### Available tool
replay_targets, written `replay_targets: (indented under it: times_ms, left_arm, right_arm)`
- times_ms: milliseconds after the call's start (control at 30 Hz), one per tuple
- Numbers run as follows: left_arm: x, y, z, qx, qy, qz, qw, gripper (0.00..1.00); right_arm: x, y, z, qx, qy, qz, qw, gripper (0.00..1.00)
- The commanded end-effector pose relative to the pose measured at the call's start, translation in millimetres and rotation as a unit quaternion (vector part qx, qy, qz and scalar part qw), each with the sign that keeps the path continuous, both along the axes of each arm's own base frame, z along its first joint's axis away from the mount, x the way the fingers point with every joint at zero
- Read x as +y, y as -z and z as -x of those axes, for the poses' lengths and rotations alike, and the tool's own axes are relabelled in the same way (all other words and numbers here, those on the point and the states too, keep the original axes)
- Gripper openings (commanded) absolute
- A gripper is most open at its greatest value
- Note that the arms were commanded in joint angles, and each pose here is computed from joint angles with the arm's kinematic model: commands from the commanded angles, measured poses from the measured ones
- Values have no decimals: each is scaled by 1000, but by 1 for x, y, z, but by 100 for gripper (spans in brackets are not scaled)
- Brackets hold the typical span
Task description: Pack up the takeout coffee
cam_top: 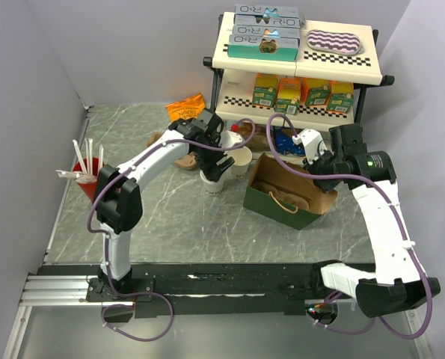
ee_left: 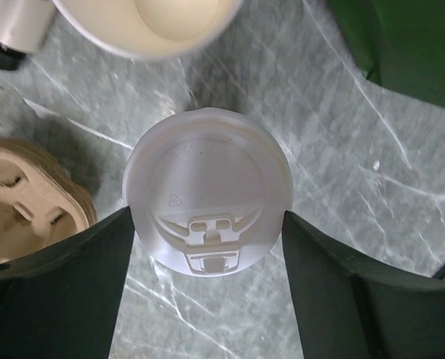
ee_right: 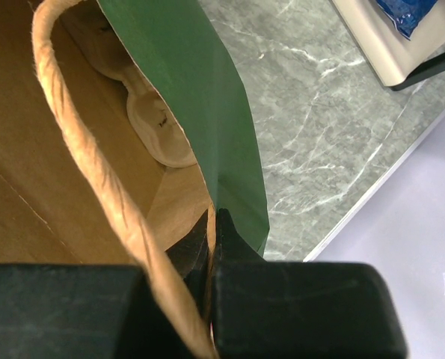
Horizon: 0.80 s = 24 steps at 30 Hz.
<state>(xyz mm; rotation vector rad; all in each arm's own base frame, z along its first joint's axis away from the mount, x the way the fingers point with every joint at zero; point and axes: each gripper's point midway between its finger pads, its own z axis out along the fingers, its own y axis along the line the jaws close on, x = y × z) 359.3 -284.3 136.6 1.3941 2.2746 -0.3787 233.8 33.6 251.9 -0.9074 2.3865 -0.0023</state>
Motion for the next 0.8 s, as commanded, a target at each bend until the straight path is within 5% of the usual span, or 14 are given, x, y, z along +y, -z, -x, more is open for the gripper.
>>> replay_targets:
  times_ms: [0,267,433,600,767]
  left_arm:
    - [9,-34,13,-15,2,14,1000,66]
    - [13,-88,46,-49,22,85,995,54]
    - [15,-123,61,-87,33,133,987,15]
    - [3,-209,88,-166,98,243,951,1]
    - [-18,-292,122,-256,155,329,896,1]
  right_arm:
    - [1,-17,0,-24,5,-11,1000,0]
    - [0,-14,3,-25,5,-9,1000,0]
    - [-1,-20,4,-34,5,-9,999,0]
    - [2,-30,10,-48,-8,-4,999,0]
    - [3,-36,18,-58,-14,2,998,0]
